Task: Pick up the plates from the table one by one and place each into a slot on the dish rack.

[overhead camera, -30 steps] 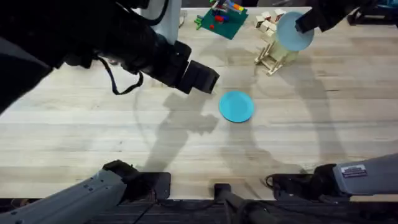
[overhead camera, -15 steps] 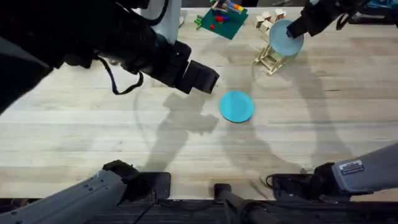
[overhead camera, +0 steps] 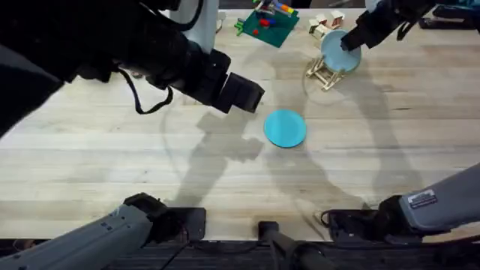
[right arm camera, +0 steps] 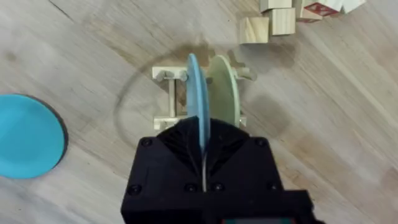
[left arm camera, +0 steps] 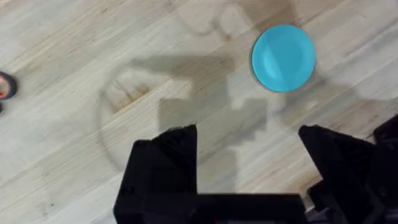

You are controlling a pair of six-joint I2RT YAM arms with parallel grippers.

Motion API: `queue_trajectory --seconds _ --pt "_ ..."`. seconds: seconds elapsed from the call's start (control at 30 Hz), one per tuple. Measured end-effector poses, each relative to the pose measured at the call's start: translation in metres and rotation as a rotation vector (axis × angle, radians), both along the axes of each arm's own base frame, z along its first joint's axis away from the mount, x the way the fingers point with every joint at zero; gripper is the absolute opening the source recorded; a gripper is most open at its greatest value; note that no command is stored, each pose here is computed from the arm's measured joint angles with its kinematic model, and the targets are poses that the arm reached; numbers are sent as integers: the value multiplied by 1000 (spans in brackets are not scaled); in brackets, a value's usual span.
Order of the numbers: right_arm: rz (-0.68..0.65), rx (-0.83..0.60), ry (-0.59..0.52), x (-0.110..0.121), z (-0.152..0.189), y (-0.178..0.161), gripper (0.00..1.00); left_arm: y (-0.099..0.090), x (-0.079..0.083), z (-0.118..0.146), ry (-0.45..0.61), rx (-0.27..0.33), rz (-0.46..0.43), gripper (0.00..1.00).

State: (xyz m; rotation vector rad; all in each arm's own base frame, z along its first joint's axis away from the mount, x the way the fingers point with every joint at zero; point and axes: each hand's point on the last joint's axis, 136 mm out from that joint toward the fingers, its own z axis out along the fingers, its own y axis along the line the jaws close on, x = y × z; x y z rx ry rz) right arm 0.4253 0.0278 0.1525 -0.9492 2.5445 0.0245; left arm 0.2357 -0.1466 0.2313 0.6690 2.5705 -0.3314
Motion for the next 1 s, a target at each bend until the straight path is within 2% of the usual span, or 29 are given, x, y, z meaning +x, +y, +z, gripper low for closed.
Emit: queue_trajectory --seconds 0.2,0.33,0.73,0.9,1.0 --pt "0 0 -1 0 0 0 30 0 0 0 0 0 0 994" --pt "0 0 -2 0 0 0 111 0 0 0 0 0 0 995" --pt "0 0 -4 1 1 0 160 0 0 0 0 0 0 993" --pt "-19 8 -7 0 3 0 260 0 0 0 0 0 0 994" --pt "-28 12 -34 -4 19 0 335 0 0 0 -1 0 0 995"
